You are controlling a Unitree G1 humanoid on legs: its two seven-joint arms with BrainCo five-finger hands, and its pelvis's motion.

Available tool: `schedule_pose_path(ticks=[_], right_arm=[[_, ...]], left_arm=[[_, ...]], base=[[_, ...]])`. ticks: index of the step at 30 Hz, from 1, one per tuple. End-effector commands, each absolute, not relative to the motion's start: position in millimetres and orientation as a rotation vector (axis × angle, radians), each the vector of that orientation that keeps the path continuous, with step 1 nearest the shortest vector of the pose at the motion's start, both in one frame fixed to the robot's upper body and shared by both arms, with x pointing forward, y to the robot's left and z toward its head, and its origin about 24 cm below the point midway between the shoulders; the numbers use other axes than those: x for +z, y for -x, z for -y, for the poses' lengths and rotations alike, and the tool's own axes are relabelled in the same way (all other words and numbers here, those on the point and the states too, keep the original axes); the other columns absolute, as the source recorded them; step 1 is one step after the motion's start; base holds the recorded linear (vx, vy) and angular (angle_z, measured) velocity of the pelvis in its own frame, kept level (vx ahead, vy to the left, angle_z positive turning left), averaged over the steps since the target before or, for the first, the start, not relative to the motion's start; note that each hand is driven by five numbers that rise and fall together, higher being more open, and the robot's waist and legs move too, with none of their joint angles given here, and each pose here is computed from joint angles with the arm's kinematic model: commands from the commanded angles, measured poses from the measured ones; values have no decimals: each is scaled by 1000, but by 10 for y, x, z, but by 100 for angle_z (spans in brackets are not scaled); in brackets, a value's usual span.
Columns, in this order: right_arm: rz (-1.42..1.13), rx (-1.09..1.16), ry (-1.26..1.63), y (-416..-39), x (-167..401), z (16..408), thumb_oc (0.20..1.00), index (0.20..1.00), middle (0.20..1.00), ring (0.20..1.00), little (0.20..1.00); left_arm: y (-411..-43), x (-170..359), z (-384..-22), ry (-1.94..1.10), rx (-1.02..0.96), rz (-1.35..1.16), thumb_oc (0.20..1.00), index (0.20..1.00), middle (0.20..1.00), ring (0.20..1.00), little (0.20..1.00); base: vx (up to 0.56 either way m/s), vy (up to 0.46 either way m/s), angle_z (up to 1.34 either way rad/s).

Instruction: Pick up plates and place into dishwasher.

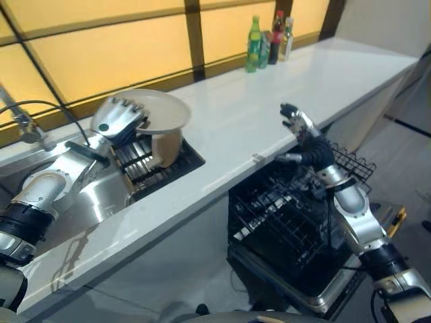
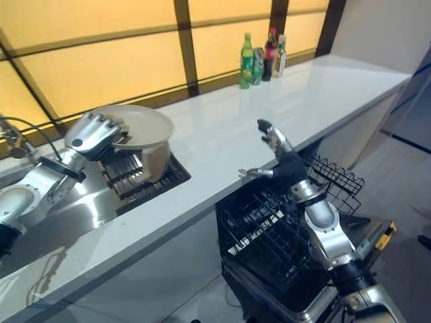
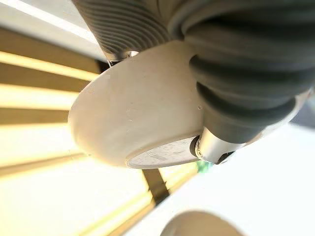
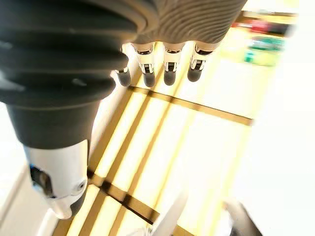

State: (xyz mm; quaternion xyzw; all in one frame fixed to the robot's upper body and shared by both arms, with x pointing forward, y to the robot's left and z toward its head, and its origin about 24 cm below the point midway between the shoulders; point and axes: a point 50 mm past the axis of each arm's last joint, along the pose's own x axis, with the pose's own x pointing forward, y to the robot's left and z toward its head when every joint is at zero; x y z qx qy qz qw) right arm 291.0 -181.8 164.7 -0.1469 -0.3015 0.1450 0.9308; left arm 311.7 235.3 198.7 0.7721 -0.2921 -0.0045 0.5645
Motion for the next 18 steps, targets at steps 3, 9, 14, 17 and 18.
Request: schedule_pose_path(ticks=[3,9,14,17,18], right_arm=[[977,233,541,-2873,2385,1644,1000,1000,1000,1000,1000],[1044,186,929,-2992,2609,1543,1000,1000,1000,1000,1000],[1007,227,1137,-3142,2700,1450,1000,1000,1000,1000,1000],[963,252,1209,-3217,2693,1445,1000,1000,1000,1000,1000],[963,252,1213,-3223,2693,1443,1000,1000,1000,1000,1000]], left_arm=[[-3108,2400,-2053,-1584,-28,838,200,200,200,200,200],[-3029,2519,-1702,-1344,-228,932,200,200,200,200,200],[-2990,2566,-1489,-1151,-370,951,200,200,200,200,200],[-2963,2588,-1402,-1052,-442,961,200,200,200,200,200],[-2962,2590,-1398,-1047,-448,960,200,200,200,200,200]], base=[[13,-82,8],[4,-50,8],[9,-9,0],[12,-2,0],[31,-13,3]])
